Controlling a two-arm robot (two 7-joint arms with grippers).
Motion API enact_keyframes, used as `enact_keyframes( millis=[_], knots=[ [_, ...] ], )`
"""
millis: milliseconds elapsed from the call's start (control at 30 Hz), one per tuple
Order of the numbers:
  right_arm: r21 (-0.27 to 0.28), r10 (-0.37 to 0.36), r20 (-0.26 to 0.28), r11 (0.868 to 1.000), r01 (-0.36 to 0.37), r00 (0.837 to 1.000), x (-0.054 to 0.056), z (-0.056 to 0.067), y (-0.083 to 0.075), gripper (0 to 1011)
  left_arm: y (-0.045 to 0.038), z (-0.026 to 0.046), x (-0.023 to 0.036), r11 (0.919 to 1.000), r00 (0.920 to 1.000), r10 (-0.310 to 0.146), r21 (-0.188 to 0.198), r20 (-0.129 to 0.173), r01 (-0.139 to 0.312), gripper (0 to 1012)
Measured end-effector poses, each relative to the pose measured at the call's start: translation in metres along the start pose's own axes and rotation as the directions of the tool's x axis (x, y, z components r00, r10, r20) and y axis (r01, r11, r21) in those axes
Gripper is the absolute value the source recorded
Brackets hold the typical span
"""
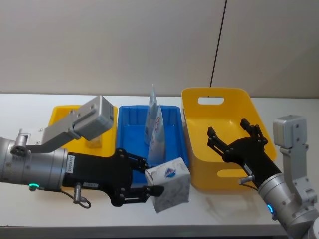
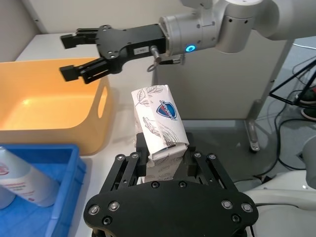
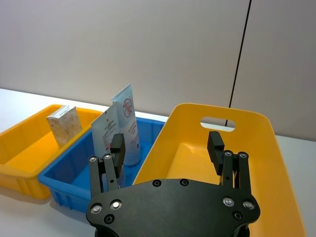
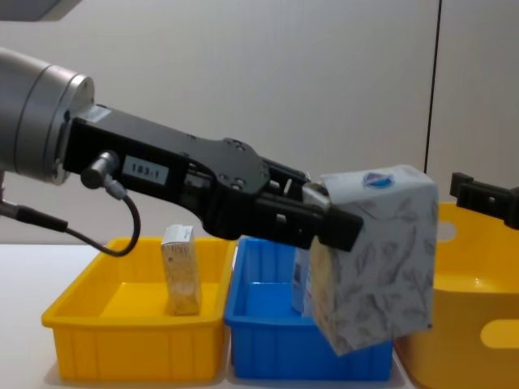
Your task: Bimanual collaborative sorting of washing and personal care products
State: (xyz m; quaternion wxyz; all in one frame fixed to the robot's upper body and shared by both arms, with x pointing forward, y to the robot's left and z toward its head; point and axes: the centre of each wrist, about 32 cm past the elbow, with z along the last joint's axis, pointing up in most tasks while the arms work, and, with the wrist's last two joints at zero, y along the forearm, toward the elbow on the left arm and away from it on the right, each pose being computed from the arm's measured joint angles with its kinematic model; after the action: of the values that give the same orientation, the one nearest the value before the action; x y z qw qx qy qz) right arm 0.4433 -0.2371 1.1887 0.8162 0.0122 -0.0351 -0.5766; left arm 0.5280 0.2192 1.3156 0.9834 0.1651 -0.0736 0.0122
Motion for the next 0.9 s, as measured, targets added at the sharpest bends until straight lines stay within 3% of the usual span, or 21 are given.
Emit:
enact_keyframes(
  millis=[233,900],
  knots=[
    [0.0,0.0,0.0,1.0,0.0,1.0,0.0,0.0,0.0,1002,-0.0044,-0.0022,0.0016,0.9995,0.9995,-0.031,-0.002,0.003,0.031,382],
    [0.0,0.0,0.0,1.0,0.0,1.0,0.0,0.0,0.0,1002,-0.0086,-0.0097,0.0033,0.9997,0.9998,-0.02,-0.013,-0.004,0.02,383]
  ],
)
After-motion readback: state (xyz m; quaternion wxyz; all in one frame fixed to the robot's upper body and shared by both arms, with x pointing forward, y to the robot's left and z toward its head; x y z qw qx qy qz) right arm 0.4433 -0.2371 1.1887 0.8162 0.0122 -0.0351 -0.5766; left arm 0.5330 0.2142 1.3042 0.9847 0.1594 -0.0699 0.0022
